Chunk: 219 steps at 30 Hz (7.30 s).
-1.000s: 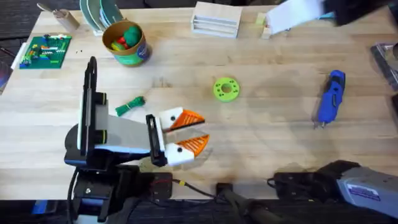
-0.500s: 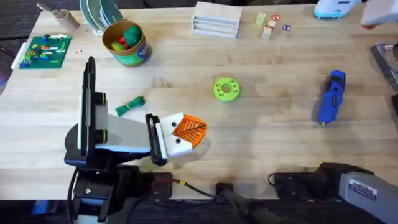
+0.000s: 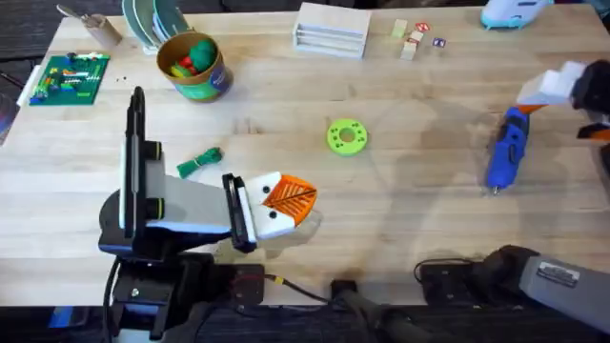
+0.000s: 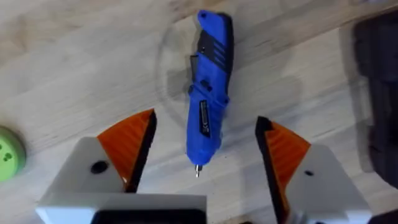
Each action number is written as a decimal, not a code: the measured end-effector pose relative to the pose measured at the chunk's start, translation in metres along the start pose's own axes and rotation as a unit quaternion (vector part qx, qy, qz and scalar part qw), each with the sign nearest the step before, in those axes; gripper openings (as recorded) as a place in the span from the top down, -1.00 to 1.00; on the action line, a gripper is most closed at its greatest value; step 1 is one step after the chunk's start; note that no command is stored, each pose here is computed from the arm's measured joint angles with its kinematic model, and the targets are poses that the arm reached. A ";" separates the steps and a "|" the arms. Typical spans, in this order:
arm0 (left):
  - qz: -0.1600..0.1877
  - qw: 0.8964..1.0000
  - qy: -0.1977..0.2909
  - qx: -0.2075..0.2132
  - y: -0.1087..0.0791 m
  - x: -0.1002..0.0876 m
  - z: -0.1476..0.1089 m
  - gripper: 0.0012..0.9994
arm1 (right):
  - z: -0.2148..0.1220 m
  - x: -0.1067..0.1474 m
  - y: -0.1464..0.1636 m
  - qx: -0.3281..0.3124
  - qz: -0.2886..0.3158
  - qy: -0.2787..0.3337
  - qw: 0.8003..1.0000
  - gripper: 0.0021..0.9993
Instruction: Pick up the gripper from the table and insert it into the empty holder that is missing its gripper. Then pick up a screw, insert it into the mounting hole, and use the screwdriver to tighten it. Finally, clean up the table by picking up the vegetable and placing it into the bucket.
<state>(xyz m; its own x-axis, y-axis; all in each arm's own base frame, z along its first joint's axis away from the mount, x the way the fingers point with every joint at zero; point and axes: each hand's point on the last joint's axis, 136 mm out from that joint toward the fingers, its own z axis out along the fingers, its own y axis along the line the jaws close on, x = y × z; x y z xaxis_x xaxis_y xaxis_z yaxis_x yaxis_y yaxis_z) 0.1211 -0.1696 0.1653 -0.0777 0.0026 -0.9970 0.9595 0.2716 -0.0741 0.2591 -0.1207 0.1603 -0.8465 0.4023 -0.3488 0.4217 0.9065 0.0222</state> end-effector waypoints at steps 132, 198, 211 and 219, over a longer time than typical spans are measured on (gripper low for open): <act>0.000 1.000 0.000 -0.002 0.001 0.000 0.000 1.00 | -0.294 0.181 0.354 -0.652 -0.369 -0.482 0.455 0.95; 0.001 1.000 0.000 -0.003 0.001 -0.001 0.000 1.00 | -0.328 0.176 0.336 -0.652 -0.347 -0.559 0.377 0.95; 0.002 1.000 -0.001 -0.003 0.001 -0.001 0.000 1.00 | -0.217 0.133 0.364 -0.512 -0.420 -0.516 0.543 0.95; 0.002 1.000 -0.001 -0.003 0.001 -0.001 0.000 1.00 | -0.094 0.058 0.321 -0.234 -0.536 -0.495 0.643 0.95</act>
<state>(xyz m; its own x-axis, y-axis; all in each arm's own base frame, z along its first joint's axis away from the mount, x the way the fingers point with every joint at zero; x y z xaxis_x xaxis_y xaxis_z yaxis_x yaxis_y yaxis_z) 0.1221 -0.1693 0.1658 -0.0744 0.0024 -0.9972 0.9581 0.2775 -0.0708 0.3154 0.2059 0.2356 0.1503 -0.5544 -0.8185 -0.5711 0.6271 -0.5296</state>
